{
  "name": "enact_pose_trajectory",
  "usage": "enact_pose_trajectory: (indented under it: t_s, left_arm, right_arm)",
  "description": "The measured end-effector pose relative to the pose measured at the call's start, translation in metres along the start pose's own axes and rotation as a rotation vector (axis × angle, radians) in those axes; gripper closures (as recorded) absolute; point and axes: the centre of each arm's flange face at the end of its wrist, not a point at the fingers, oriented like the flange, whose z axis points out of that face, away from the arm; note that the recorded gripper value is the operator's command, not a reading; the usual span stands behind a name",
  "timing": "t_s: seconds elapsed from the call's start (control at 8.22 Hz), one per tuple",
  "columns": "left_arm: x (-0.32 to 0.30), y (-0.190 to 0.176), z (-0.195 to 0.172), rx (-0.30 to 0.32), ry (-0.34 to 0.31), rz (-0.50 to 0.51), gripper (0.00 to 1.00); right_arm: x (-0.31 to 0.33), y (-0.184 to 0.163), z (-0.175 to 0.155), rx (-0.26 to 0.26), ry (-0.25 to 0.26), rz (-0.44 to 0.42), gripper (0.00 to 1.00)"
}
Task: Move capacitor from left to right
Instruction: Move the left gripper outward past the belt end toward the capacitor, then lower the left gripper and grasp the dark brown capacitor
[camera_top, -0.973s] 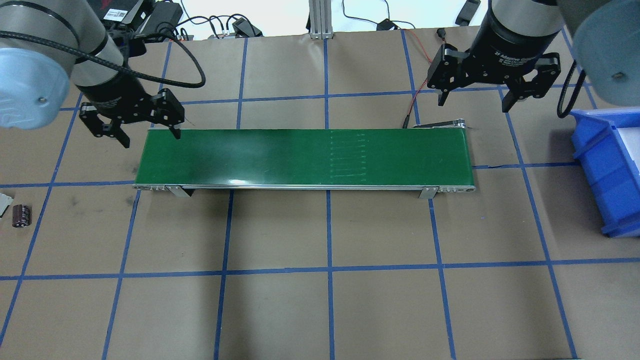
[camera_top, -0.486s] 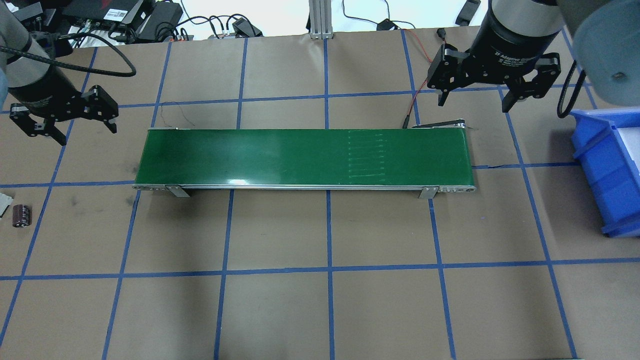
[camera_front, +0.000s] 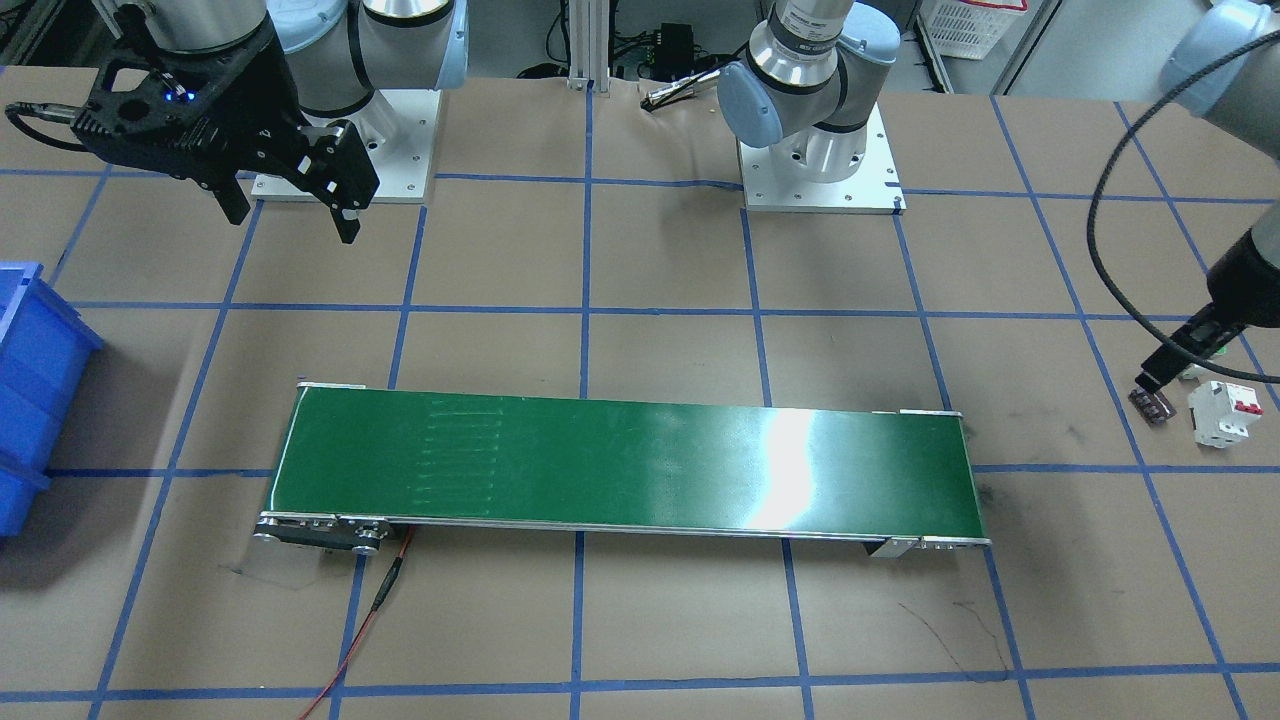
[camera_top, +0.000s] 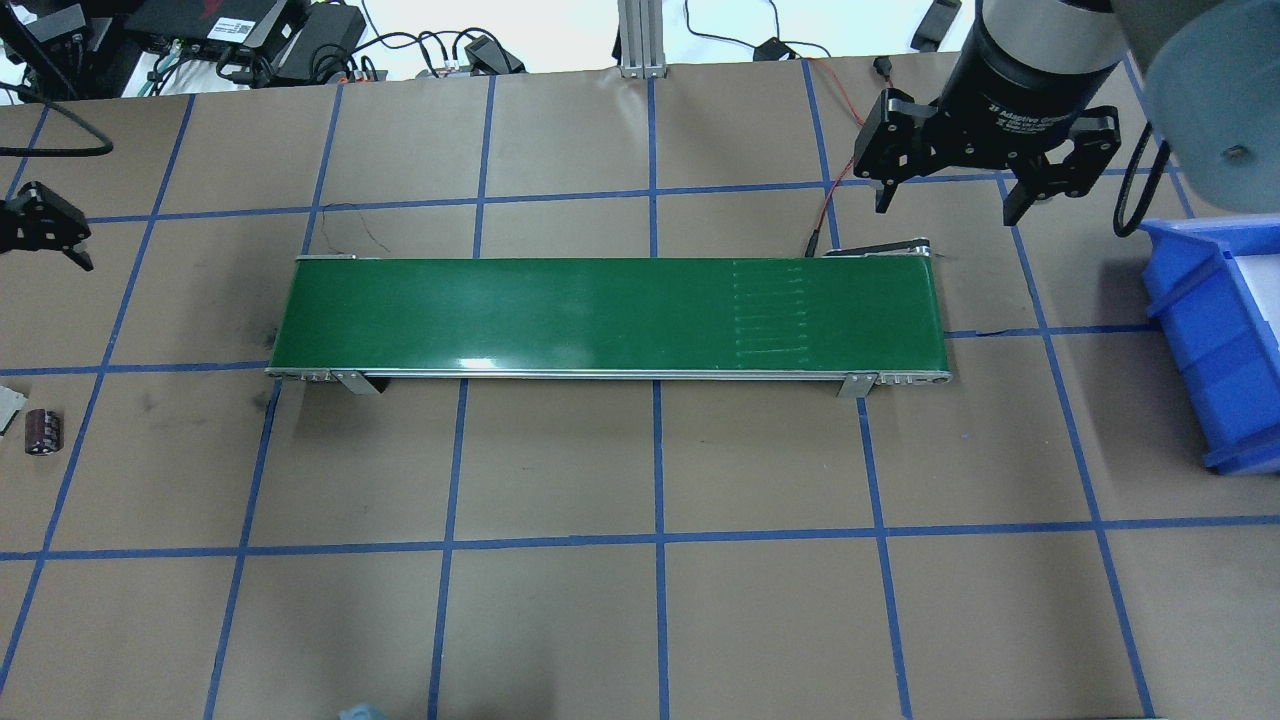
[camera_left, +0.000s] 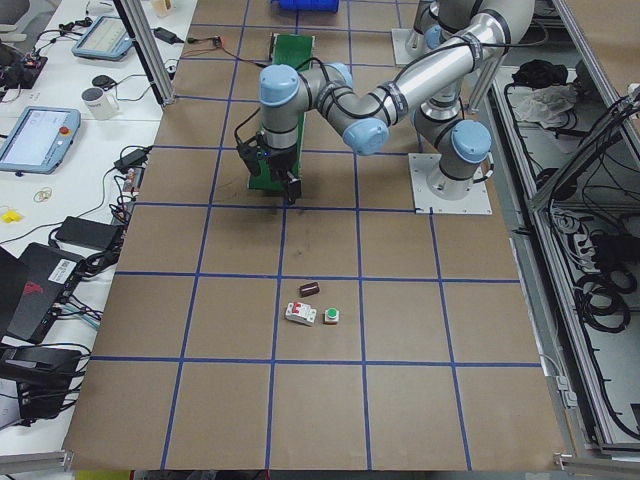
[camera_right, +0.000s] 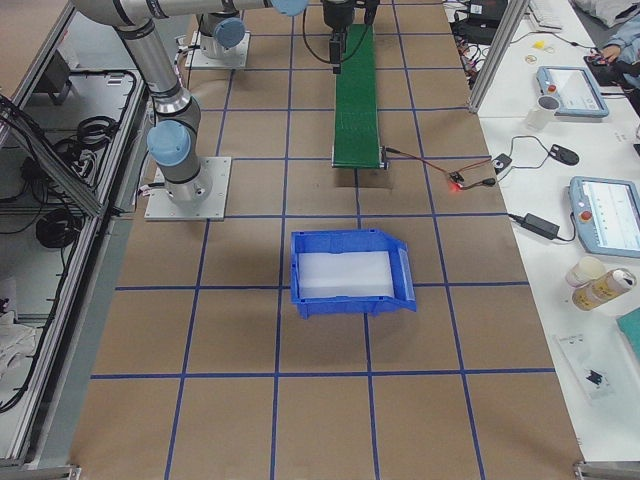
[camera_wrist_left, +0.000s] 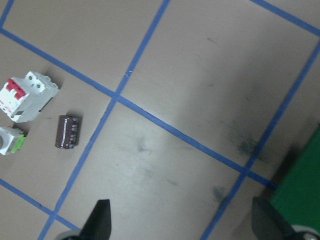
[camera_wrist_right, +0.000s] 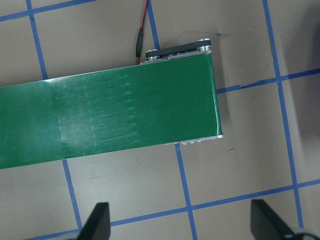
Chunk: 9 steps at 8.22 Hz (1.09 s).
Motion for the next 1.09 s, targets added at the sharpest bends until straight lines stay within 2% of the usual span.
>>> enact_pose_trajectory:
  t_s: [0.24, 0.49, 0.61, 0.97, 1.09]
  left_arm:
    - [-0.073, -0.026, 0.053, -0.050, -0.010, -0.099, 0.00]
    - [-0.124, -0.037, 0.105, -0.121, -0.004, -0.128, 0.00]
    - [-0.135, -0.043, 0.125, -0.119, -0.014, -0.133, 0.09]
    - [-0.146, -0.055, 0.161, -0.091, -0.060, -0.147, 0.11]
    - [-0.147, -0.055, 0.166, -0.094, -0.062, -0.155, 0.19]
  right_arm:
    - [0.000, 0.000, 0.000, 0.000, 0.000, -0.001, 0.00]
    - [0.000, 0.000, 0.000, -0.002, 0.000, -0.002, 0.00]
    - [0.000, 0.000, 0.000, -0.002, 0.000, -0.001, 0.00]
    - [0.000, 0.001, 0.001, -0.003, 0.001, -0.002, 0.00]
    - [0.000, 0.001, 0.001, -0.003, 0.001, -0.003, 0.00]
